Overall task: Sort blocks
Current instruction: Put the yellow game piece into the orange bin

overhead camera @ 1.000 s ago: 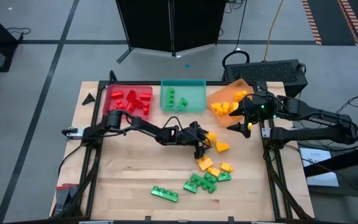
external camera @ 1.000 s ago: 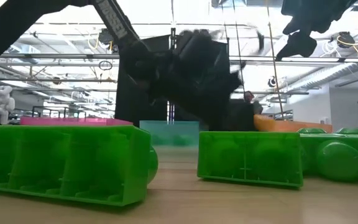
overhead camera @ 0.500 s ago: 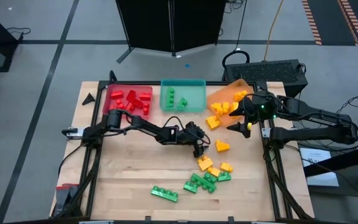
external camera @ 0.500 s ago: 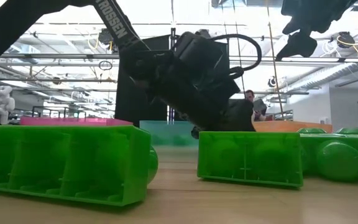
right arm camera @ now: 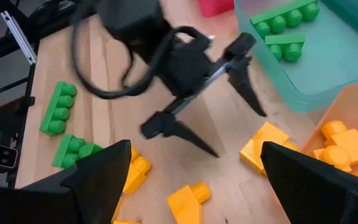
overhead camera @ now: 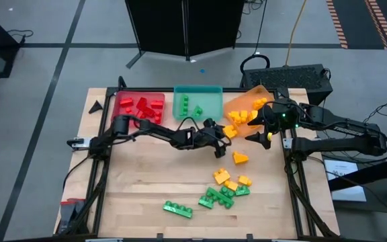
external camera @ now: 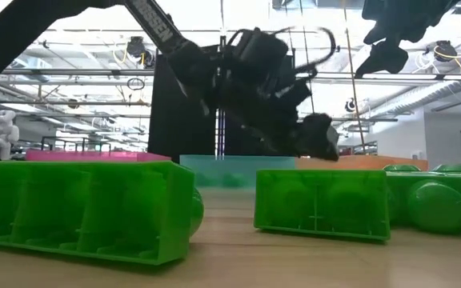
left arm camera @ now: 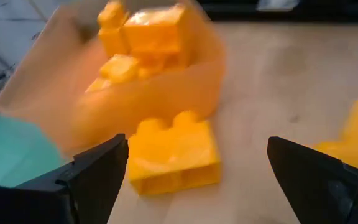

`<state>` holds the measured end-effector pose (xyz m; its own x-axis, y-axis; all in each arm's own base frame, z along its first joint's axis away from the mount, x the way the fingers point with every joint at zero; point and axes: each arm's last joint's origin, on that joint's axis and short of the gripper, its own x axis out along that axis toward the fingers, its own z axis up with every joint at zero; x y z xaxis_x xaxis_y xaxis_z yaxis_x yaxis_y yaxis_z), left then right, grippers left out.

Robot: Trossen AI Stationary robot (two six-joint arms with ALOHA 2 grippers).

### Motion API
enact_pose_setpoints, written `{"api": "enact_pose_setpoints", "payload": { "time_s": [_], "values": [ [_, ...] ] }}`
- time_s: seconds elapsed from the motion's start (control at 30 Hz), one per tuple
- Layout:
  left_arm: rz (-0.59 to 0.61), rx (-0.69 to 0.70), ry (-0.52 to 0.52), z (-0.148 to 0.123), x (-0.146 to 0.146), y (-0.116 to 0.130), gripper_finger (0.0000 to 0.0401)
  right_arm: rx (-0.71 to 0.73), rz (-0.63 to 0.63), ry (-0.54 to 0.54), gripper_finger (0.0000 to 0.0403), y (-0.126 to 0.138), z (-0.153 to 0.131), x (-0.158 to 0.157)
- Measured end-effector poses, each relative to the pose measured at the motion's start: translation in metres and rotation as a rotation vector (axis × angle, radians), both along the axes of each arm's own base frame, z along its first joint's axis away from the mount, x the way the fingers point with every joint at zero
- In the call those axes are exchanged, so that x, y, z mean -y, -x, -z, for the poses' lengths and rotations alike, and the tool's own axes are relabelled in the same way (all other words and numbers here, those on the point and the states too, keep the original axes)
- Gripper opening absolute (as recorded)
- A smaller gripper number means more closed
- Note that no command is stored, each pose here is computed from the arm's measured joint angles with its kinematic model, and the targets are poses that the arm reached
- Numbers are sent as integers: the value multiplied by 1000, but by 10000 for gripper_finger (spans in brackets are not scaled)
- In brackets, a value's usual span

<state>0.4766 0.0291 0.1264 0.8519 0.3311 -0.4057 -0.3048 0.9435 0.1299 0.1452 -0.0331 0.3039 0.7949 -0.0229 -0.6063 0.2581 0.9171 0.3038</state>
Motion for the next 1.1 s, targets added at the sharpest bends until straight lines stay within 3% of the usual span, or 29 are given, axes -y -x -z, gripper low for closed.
{"api": "enact_pose_setpoints", "payload": {
  "time_s": [0.5, 0.77, 1.1],
  "values": [
    [-48, 95, 39, 10, -12, -6, 384, 1, 0, 1, 357, 0, 0, 0],
    [-28, 41, 62, 28, 0, -34, 384, 3, 4, 2, 357, 0, 0, 0],
    [-199, -80, -16, 28, -6, -42, 384, 5, 21, -25, 357, 0, 0, 0]
  ]
}}
